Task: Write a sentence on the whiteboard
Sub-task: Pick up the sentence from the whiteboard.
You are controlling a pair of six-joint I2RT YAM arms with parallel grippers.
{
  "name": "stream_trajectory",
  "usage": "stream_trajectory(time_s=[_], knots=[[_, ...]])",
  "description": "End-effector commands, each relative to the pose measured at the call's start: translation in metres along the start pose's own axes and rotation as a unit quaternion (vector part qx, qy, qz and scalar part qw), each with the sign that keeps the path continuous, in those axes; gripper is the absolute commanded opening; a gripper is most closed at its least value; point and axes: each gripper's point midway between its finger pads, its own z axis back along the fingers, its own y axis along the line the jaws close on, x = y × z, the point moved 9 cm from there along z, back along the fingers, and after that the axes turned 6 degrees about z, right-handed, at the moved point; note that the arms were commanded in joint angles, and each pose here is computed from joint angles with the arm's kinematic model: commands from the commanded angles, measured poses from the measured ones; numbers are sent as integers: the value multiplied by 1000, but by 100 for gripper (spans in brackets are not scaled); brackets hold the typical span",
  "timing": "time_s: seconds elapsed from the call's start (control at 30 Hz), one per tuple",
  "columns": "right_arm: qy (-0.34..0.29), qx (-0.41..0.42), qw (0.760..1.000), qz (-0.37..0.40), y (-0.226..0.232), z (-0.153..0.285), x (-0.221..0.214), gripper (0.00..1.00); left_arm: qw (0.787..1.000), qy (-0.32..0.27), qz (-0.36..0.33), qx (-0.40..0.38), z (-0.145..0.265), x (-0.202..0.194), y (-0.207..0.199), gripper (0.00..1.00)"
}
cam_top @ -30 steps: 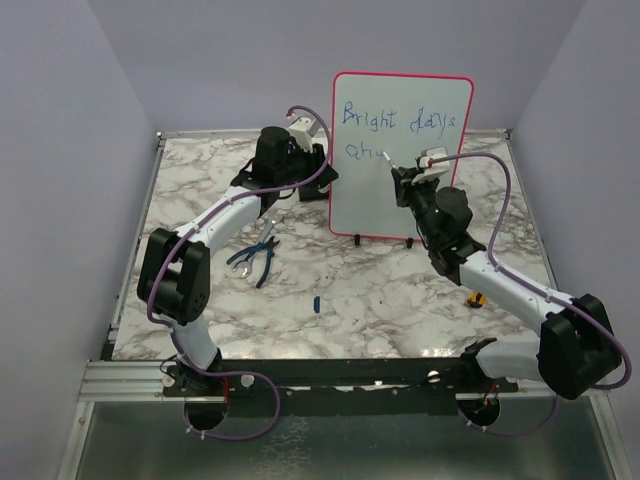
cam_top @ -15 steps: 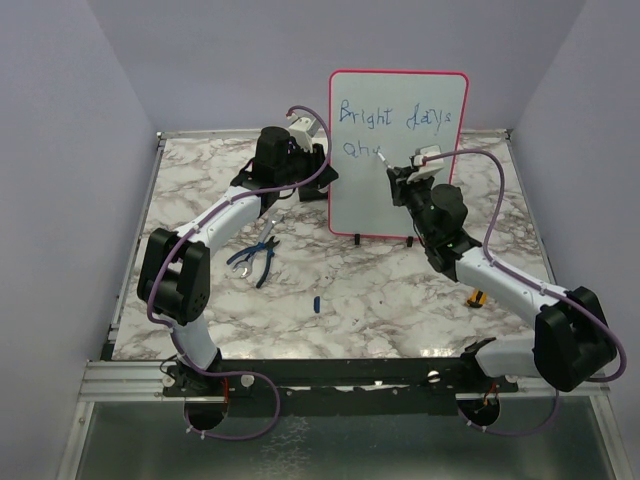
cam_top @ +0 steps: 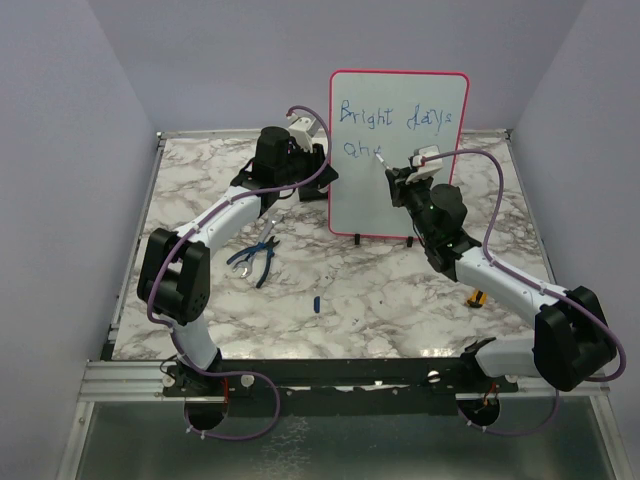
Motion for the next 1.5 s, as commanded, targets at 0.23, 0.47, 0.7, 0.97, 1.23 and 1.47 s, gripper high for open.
stream_trajectory(time_s=[0.23, 0.47, 0.7, 0.97, 1.23, 1.47], knots=[[16, -13, 1000, -2, -3, 7, -6, 1, 1000, -10, -11, -11, 9, 8, -10, 36], [21, -29, 999, -1, -6, 9, -8, 1, 1000, -9, -11, -11, 8, 7, -10, 36], [20, -43, 999, -1, -8, 11, -6, 1, 1000, -8, -10, -11, 8, 7, -10, 36], [14, -24, 1000, 0, -6, 14, -3, 1, 1000, -5, -9, -9, 6, 5, -8, 36], [6, -7, 1000, -11, -7, 34, 4, 1, 1000, -4, -8, -8, 5, 4, -8, 36], [10, -42, 999, -7, -14, 35, 6, 1, 1000, 0, -8, -7, 3, 1, -6, 36]])
